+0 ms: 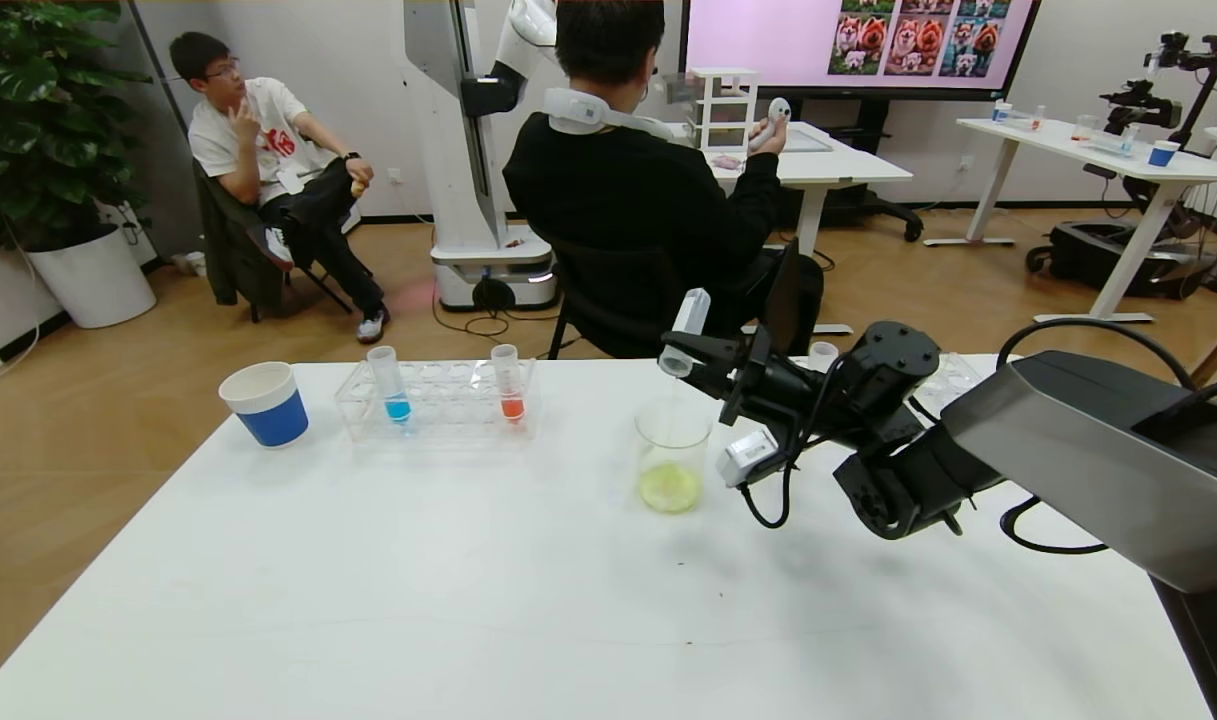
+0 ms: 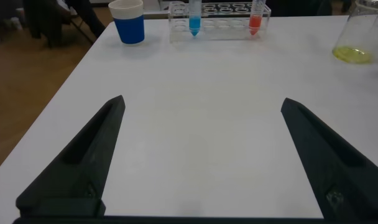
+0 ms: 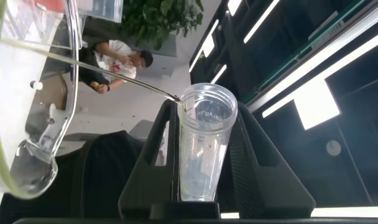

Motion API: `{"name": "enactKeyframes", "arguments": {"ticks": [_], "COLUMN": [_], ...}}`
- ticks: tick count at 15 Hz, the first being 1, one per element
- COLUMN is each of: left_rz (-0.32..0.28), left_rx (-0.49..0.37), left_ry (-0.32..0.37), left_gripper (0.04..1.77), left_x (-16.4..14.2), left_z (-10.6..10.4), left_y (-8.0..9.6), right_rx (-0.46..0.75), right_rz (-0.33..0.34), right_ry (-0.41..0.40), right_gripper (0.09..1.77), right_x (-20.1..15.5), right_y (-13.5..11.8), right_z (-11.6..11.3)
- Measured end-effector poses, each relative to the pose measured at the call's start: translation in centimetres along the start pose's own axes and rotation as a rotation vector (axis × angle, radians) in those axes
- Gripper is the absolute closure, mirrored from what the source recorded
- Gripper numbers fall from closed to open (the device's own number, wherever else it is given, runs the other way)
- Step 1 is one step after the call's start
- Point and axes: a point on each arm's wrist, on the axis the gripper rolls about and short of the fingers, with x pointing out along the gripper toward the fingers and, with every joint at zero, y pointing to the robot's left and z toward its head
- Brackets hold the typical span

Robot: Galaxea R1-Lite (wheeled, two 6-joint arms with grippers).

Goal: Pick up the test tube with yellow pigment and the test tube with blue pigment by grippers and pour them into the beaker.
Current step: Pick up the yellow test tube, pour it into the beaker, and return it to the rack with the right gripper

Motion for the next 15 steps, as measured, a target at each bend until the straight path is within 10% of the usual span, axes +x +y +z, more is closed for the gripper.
{"name": "enactKeyframes", "arguments": {"ticks": [9,15], "left_rz": [0.0,0.0], "left_rx": [0.0,0.0], "left_ry": [0.0,0.0], "left_gripper": [0.06,0.06], "left_x": [0.0,0.0], "left_z": [0.0,0.0], "left_y": [0.0,0.0], "right_rx": [0.093,0.52], "right_rz": [-0.022,-0.219], "right_ry": [0.019,0.209], "right_gripper": [1.36,1.36], "right_x": [0.0,-1.4], "right_y": [-1.4,-8.5], "right_z": [-0.4,-1.9]}}
